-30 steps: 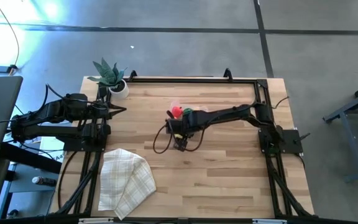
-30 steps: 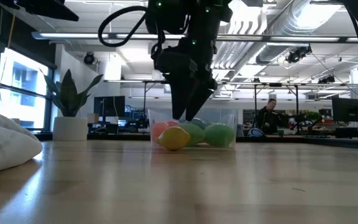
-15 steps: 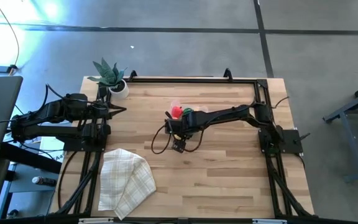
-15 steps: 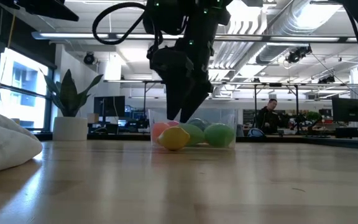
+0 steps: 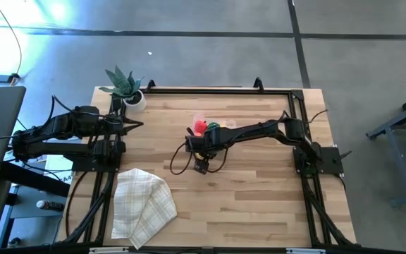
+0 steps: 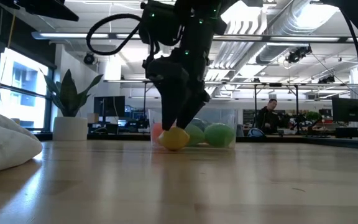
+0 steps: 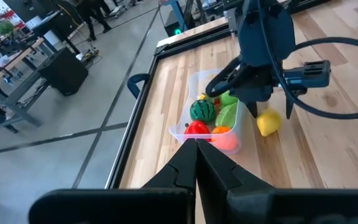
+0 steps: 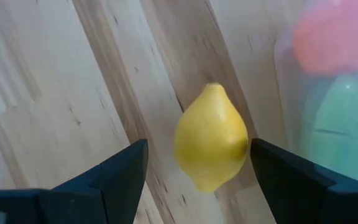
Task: Pick and placing Produce into tupperware
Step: Adjust the transparent bin
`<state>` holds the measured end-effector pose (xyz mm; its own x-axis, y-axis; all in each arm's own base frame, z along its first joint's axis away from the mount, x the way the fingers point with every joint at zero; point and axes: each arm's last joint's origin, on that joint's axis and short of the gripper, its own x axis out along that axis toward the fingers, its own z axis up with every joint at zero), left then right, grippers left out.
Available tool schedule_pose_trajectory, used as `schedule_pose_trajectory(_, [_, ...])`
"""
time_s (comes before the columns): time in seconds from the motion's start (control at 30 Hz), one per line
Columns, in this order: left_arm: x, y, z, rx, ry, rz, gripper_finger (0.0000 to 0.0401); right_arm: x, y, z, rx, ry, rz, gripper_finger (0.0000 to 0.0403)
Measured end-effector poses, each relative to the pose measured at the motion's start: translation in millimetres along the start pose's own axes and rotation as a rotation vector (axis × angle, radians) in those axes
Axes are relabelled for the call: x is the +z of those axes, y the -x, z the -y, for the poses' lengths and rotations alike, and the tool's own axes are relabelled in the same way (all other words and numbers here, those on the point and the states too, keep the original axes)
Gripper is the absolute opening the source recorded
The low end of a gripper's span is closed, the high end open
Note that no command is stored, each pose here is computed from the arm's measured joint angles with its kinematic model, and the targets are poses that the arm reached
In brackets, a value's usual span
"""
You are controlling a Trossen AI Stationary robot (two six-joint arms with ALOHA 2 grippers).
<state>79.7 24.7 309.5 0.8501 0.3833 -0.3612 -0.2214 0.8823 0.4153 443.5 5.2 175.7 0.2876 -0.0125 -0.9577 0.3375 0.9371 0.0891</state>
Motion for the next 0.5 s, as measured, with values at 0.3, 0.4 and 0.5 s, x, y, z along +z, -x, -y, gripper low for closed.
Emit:
schedule_pose_trajectory(0.3, [0.0, -0.1, 0.1, -0.001, 0.0, -0.001, 0.0001, 1.1, -4.4, 2.9, 0.004, -0.02, -0.006, 0.0276])
schedule_pose_trajectory(0.4, [-0.1, -0.1, 0.1, -0.001, 0.0, -0.001, 0.0001, 0.9, -4.4, 3.0, 0.003, -0.024, -0.008, 0.0276])
schedule_pose_trajectory(0.5, [0.0, -0.1, 0.1, 0.0, 0.0, -0.001, 0.0001, 0.4, -5.3, 3.5, 0.0, -0.029, -0.015, 0.0276])
